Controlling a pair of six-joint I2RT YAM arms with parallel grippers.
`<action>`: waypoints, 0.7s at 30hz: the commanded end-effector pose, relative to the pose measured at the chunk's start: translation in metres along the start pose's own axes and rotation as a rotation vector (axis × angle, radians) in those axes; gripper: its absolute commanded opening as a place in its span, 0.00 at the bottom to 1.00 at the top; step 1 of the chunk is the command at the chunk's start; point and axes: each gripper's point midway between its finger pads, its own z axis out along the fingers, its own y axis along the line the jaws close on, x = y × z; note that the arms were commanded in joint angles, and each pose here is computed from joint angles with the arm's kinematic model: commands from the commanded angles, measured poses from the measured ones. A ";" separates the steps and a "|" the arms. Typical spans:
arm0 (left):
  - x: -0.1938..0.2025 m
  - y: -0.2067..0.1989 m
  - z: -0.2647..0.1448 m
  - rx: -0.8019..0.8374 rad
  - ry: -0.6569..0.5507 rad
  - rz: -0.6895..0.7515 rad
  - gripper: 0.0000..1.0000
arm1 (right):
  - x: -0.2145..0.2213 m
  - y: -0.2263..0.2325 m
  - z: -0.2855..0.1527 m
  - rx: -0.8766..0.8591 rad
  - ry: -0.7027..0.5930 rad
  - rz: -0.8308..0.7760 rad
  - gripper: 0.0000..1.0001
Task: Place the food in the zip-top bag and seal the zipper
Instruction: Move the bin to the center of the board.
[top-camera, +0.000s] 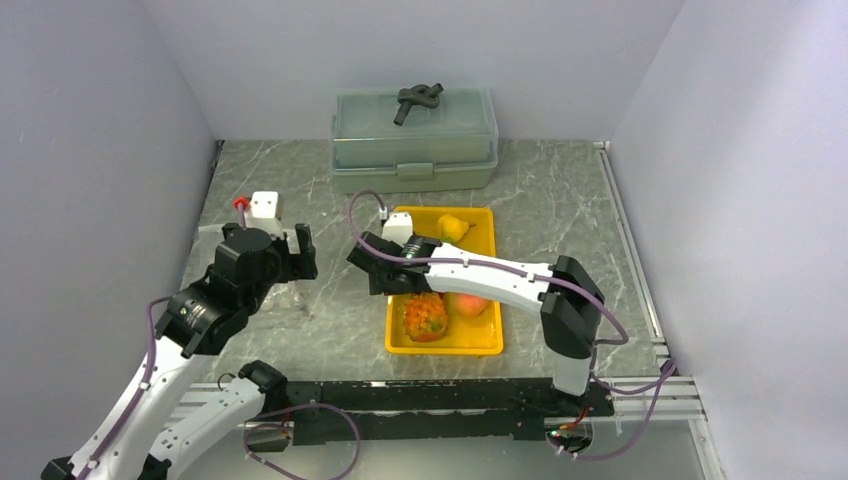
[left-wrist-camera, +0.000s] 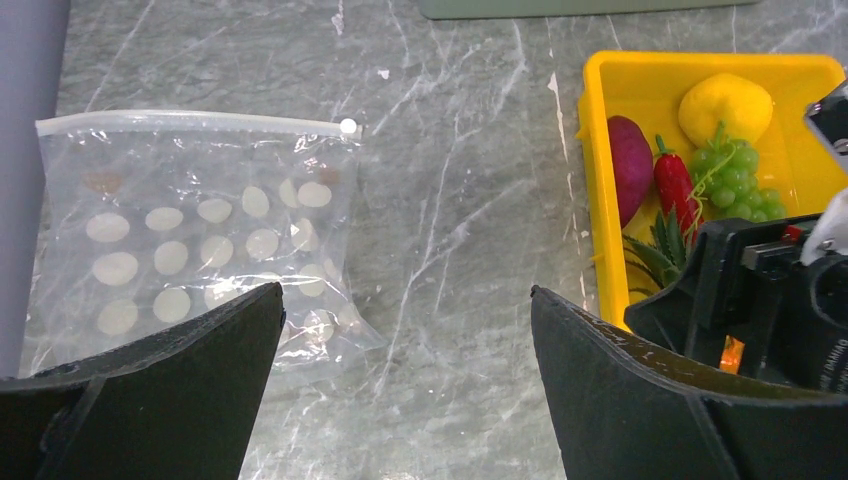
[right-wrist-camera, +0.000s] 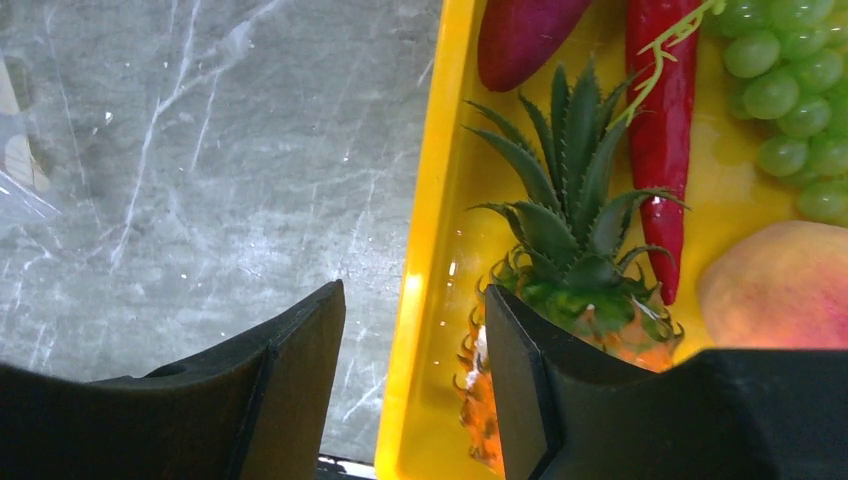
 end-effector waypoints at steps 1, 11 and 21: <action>-0.016 0.009 -0.009 -0.047 -0.058 -0.047 0.99 | -0.014 0.023 0.000 -0.047 -0.033 0.063 0.57; -0.020 0.020 -0.018 -0.080 -0.099 -0.080 1.00 | -0.003 0.019 0.027 0.032 -0.018 0.081 0.52; -0.021 0.019 -0.019 -0.076 -0.103 -0.082 1.00 | 0.014 0.014 0.051 0.067 0.026 0.087 0.48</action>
